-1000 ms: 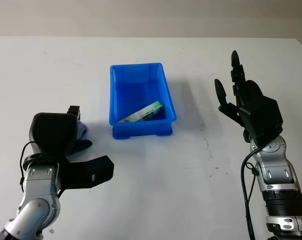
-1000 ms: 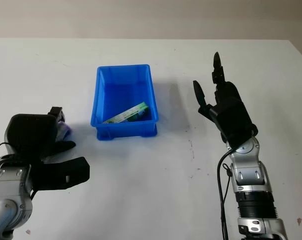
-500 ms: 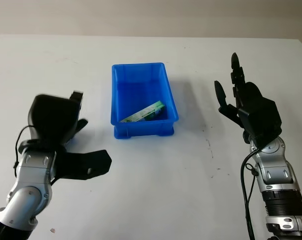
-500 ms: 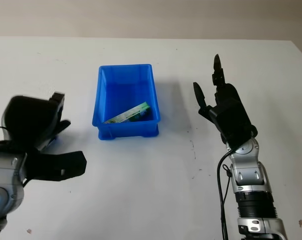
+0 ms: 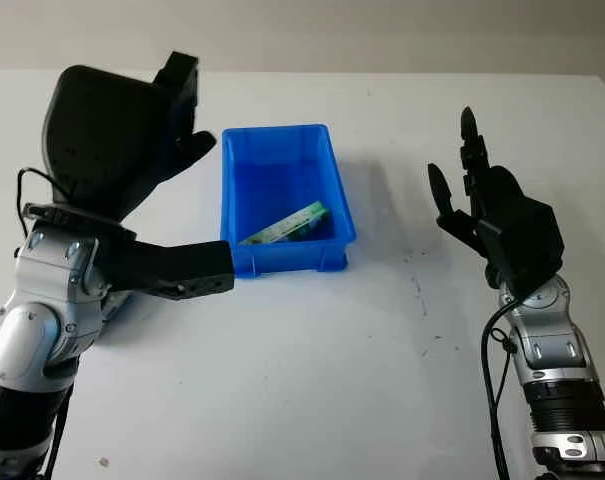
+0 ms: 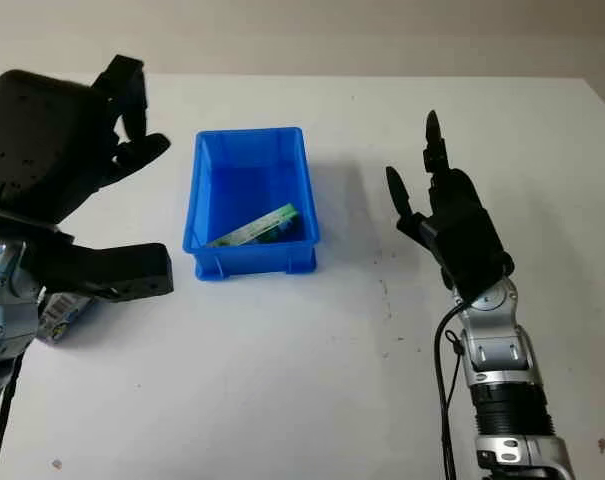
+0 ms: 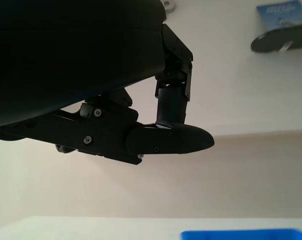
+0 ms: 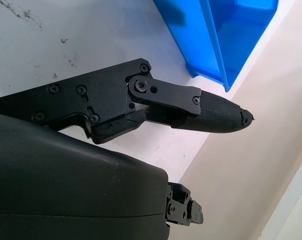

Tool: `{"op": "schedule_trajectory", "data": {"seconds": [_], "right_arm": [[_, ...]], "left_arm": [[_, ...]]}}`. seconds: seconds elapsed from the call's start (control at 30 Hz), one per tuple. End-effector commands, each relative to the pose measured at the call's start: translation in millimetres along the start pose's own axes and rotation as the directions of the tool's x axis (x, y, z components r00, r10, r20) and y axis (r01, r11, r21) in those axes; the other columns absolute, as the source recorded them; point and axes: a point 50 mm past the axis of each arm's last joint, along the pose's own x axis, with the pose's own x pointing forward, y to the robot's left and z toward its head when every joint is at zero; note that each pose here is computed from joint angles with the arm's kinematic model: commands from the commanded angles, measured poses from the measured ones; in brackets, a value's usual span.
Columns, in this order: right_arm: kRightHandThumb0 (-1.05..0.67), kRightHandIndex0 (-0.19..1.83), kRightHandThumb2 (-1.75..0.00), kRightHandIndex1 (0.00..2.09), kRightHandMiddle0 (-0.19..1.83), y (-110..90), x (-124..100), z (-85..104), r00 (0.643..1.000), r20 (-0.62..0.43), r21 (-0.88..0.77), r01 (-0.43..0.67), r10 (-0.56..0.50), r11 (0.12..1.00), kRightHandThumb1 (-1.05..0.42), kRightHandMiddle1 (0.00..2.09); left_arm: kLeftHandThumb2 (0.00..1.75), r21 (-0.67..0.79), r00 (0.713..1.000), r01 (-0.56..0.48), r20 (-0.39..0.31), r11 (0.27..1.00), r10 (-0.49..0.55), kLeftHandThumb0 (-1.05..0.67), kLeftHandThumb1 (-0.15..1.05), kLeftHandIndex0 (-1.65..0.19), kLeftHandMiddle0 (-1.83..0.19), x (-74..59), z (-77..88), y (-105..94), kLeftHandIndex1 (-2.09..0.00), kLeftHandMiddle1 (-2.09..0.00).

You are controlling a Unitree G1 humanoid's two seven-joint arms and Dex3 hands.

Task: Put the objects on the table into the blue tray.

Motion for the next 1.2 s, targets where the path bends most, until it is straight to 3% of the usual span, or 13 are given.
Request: {"op": "schedule_trajectory", "data": {"seconds": [0.0,0.03,0.07,0.1,0.13,0.17,0.2,0.23,0.4,0.6,0.87,1.0,1.17], "right_arm": [[-0.74,-0.19,-0.66,0.00,-0.19,0.5,-1.6,-1.4,1.000,0.008,-0.004,-0.004,0.004,1.000,-1.05,0.00],[-0.74,-0.19,-0.66,0.00,-0.19,0.8,-1.8,-1.7,1.000,0.008,-0.004,-0.005,0.005,1.000,-1.05,0.00],[-0.74,-0.19,-0.66,0.00,-0.19,1.1,-1.9,-2.0,1.000,0.007,-0.002,-0.007,0.007,1.000,-1.05,0.00],[-0.74,-0.19,-0.66,0.00,-0.19,1.5,-2.0,-2.2,1.000,0.004,-0.002,-0.009,0.009,1.000,-1.05,0.00],[-0.74,-0.19,-0.66,0.00,-0.19,1.9,-2.1,-2.3,1.000,0.001,-0.002,-0.010,0.010,1.000,-1.05,0.00],[-0.74,-0.19,-0.67,0.00,-0.19,2.4,-2.1,-2.5,1.000,0.000,-0.004,-0.010,0.010,1.000,-1.05,0.00],[-0.74,-0.19,-0.67,0.00,-0.19,3.1,-2.2,-2.8,1.000,-0.003,-0.007,-0.008,0.008,1.000,-1.05,0.00],[-0.74,-0.19,-0.67,0.00,-0.19,4.1,-2.2,-3.2,1.000,-0.005,-0.008,-0.005,0.005,1.000,-1.05,0.00],[-0.75,-0.19,-0.66,0.00,-0.19,8.4,-0.2,-4.4,1.000,-0.002,-0.004,-0.010,0.010,1.000,-1.05,0.00],[-0.75,-0.19,-0.67,0.00,-0.19,10.7,3.1,-4.7,1.000,0.010,-0.001,-0.024,0.024,1.000,-1.05,0.00],[-0.77,-0.19,-0.66,0.00,-0.19,8.9,3.1,-6.8,1.000,0.008,0.013,-0.020,0.020,1.000,-1.05,0.00],[-0.78,-0.19,-0.65,0.00,-0.19,7.5,4.1,-6.8,1.000,0.012,0.009,-0.019,0.019,1.000,-1.05,0.00],[-0.80,-0.19,-0.64,0.00,-0.19,6.6,5.1,-6.6,1.000,0.005,0.030,-0.018,0.018,0.999,-1.05,0.00]], "left_arm": [[0.29,-0.043,0.998,-0.047,-0.038,0.998,0.045,-0.49,1.05,-0.37,-0.85,2.1,-1.7,13.0,-2.04,-2.06],[0.31,-0.030,0.997,-0.025,-0.075,0.999,0.023,-0.53,1.05,-0.28,-0.65,-0.2,-3.1,17.2,-1.89,-2.03],[0.34,-0.005,0.993,0.017,-0.121,1.000,-0.018,-0.60,1.05,-0.21,-0.52,-3.5,-5.2,21.9,-1.66,-1.78],[0.42,0.006,0.982,0.068,-0.178,0.998,-0.066,-0.71,1.05,-0.17,-0.45,-7.9,-7.8,26.6,-1.23,-1.16],[0.44,0.010,0.967,0.106,-0.234,0.994,-0.101,-0.76,1.05,-0.19,-0.48,-13.5,-10.4,30.6,-0.93,-0.70],[0.45,-0.011,0.953,0.119,-0.281,0.993,-0.117,-0.81,1.05,-0.22,-0.48,-19.7,-12.7,33.9,-0.64,-0.40],[0.42,-0.025,0.941,0.118,-0.318,0.993,-0.120,-0.84,1.05,-0.24,-0.47,-26.7,-15.0,35.8,-0.42,-0.19],[0.40,-0.032,0.928,0.120,-0.352,0.992,-0.123,-0.86,1.05,-0.24,-0.46,-34.0,-17.2,36.8,-0.34,-0.12],[0.39,-0.039,0.841,0.260,-0.482,0.965,-0.246,-0.95,1.05,-0.07,-0.21,-69.1,-18.3,38.7,-0.17,-0.01],[0.27,-0.058,0.809,0.353,-0.483,0.934,-0.336,-0.97,1.05,-0.05,-0.13,-93.9,-13.6,42.7,-0.14,-0.03],[0.36,0.010,0.698,0.461,-0.622,0.887,-0.356,-0.99,1.05,-0.15,-0.30,-108.6,-12.1,49.3,-0.18,-0.11],[0.42,0.026,0.645,0.518,-0.668,0.855,-0.371,-1.00,1.05,-0.15,-0.35,-114.3,-14.2,40.6,-0.18,-0.14],[0.41,-0.038,0.551,0.576,-0.720,0.817,-0.422,-1.02,1.05,-0.09,-0.39,-123.0,-17.4,28.4,-0.16,-0.18]]}}
